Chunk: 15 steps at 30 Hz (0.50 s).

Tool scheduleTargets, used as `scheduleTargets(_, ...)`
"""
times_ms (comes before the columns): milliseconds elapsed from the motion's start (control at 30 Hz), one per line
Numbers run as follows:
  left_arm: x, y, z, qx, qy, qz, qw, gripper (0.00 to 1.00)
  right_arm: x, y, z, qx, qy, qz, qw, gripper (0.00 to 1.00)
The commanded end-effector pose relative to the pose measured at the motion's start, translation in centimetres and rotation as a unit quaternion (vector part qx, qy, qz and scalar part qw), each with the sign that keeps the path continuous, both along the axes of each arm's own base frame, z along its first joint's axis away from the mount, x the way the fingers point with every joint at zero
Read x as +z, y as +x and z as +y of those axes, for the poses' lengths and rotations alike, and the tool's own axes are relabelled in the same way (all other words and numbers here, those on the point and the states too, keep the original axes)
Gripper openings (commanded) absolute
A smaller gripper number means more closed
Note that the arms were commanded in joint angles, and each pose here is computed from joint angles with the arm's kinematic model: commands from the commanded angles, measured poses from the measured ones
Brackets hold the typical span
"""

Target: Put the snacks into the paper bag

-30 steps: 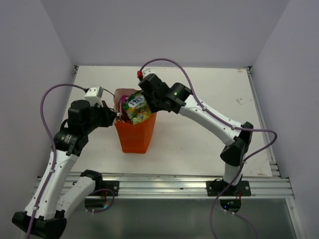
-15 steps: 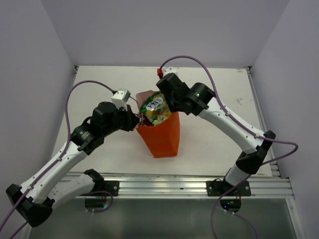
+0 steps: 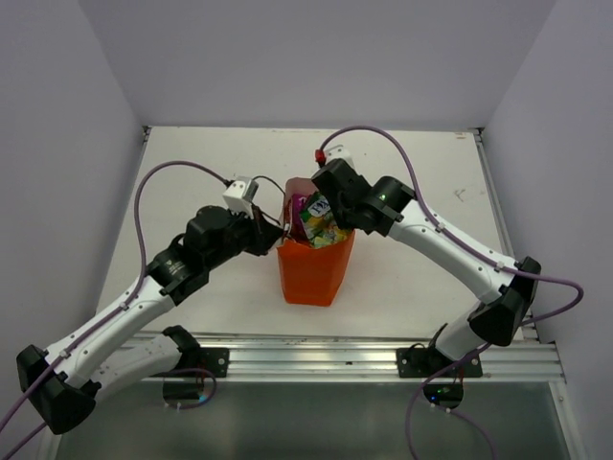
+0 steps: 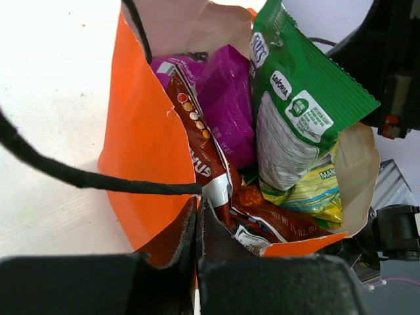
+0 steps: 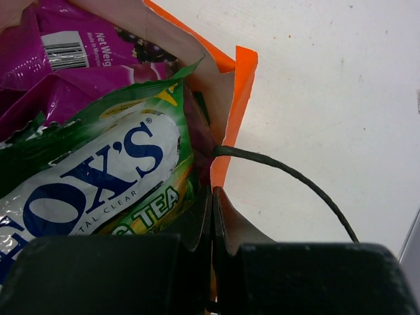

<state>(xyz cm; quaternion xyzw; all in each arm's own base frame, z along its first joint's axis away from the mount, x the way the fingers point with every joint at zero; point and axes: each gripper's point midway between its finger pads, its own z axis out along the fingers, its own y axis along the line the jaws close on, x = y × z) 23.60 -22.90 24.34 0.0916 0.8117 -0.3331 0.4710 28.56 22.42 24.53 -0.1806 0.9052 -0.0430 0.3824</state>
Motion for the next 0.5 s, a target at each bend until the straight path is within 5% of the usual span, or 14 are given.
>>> scheduleTargets(0, 1.1, -0.4, -1.2, -0.016, -0.021, -0.022, 0.999, 0.00, 1.6, 1.0, 1.2, -0.017, 0.048, -0.032, 0.998, 0.05)
scheduleTargets(67, 1.3, -0.5, -1.3, -0.019, -0.019, -0.024, 0.999, 0.00, 1.6, 1.0, 1.1, -0.020, 0.050, -0.031, 0.998, 0.29)
scheduleTargets(167, 3.0, -0.4, -1.0, -0.018, -0.018, -0.046, 0.999, 0.38, 2.7, 0.9, 1.1, -0.022, 0.064, -0.042, 0.997, 0.64)
scheduleTargets(200, 3.8, -0.4, -0.8, -0.016, -0.014, -0.057, 0.998, 0.56, 3.6, 0.9, 0.8, -0.025, 0.072, -0.051, 0.996, 0.67)
scheduleTargets(300, 8.7, 0.4, 0.7, 0.020, -0.019, -0.106, 0.994, 0.76, 7.3, 0.8, 0.0, -0.031, 0.094, -0.082, 0.992, 0.69)
scheduleTargets(467, 17.6, 0.8, 5.9, 0.135, -0.040, -0.172, 0.975, 0.78, 14.3, 0.1, -4.7, -0.096, 0.101, -0.160, 0.977, 0.73)
